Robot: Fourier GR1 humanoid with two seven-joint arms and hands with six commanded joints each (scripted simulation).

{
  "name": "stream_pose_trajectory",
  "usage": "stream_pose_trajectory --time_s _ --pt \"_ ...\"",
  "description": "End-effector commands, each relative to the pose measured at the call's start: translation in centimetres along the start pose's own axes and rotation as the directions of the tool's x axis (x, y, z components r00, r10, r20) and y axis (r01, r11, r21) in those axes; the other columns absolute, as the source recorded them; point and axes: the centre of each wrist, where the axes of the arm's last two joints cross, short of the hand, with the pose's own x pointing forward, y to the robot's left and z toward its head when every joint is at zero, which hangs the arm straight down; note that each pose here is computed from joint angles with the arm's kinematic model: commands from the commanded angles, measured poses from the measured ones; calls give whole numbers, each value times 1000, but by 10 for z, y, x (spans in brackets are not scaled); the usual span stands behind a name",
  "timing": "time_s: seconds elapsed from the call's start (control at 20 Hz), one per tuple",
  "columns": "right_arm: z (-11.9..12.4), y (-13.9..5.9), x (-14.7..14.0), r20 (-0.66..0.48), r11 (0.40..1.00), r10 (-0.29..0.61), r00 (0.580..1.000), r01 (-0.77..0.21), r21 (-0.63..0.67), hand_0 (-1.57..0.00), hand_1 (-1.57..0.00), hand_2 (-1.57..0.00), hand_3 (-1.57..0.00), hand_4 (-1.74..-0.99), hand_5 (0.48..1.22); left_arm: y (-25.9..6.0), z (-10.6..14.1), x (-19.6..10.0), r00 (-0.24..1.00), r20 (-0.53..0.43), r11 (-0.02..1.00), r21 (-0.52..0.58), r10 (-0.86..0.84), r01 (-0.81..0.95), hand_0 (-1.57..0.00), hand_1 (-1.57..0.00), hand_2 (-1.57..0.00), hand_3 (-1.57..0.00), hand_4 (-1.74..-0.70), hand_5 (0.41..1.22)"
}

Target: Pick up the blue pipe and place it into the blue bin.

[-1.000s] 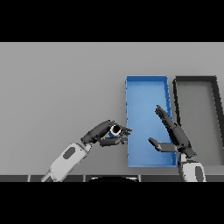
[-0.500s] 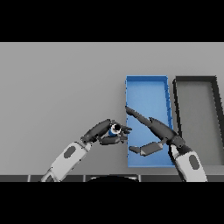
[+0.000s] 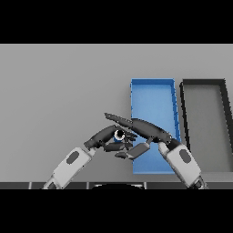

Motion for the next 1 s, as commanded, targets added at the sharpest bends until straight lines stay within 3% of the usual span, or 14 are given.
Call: stream_pose_trajectory --time_s 0.0,0.25,0.3,0.35,0.45,0.5,0.55,0.6,0.7,0.75,0.85,0.95 --pt "-7 1 -1 -5 1000 -6 1000 6 2 1 1 1 1 -1225 515 2 -1 -2 1000 4 1000 0 0 0 -1571 -1571 -1571 -1517 -1731 1221" --pt "-30 -3 -6 -14 998 -10 1000 11 58 -14 -36 -68 -11 -1241 516 3 -1 1 1000 -9 999 -20 29 -29 -1571 -1571 -1571 -1474 -1720 1221" --pt "-34 -4 -7 -15 997 -8 1000 10 75 -54 -83 -115 -43 -1268 519 6 1 2 1000 -1 999 -21 30 -30 -1571 -1567 -1571 -1395 -1717 1221" --pt "-37 -4 -7 -12 996 -2 1000 3 89 -138 -166 -193 -106 -1308 523 7 -3 4 1000 24 1000 -23 -8 8 -1496 -1393 -1367 -1150 -1630 1221" --pt "-42 -1 -9 -7 993 1 1000 0 119 -478 -500 -500 -375 -1390 538 7 -1 7 988 -68 990 -29 -136 135 -993 -895 -875 -736 -1587 1221" --pt "-46 -1 -7 8 991 2 1000 -3 135 -697 -714 -714 -562 -1453 551 3 -3 9 988 -51 989 -16 -145 145 -879 -828 -796 -667 -1611 1221" --pt "-48 2 -4 24 989 -15 1000 12 149 -872 -886 -886 -701 -1503 573 3 -2 10 989 -38 990 -5 -140 140 -895 -867 -845 -656 -1637 1221" --pt "-50 3 -3 34 987 -51 998 46 154 -1012 -1023 -1023 -828 -1541 604 2 -3 11 994 -16 994 7 -111 112 -1030 -1008 -990 -623 -1658 1192" --pt "-45 5 -6 5 987 -82 997 80 139 -1213 -1220 -1220 -1096 -1492 706 -1 -3 10 999 23 999 7 -34 34 -1225 -1211 -1199 -525 -1688 1203" --pt "-46 7 -5 25 989 -88 996 84 125 -1285 -1290 -1290 -1191 -1475 809 2 0 9 999 40 1000 11 -8 8 -1294 -1283 -1274 -533 -1698 1206" --pt "-46 6 -8 34 993 -64 997 60 105 -1388 -1391 -1391 -1328 -1458 957 3 1 5 999 40 1000 13 -1 0 -1394 -1386 -1381 -550 -1714 1212" --pt "-47 6 -7 67 994 -31 997 24 107 -1454 -1456 -1456 -1415 -1459 1052 5 3 8 999 35 1000 14 -17 17 -1458 -1453 -1449 -591 -1724 1215"
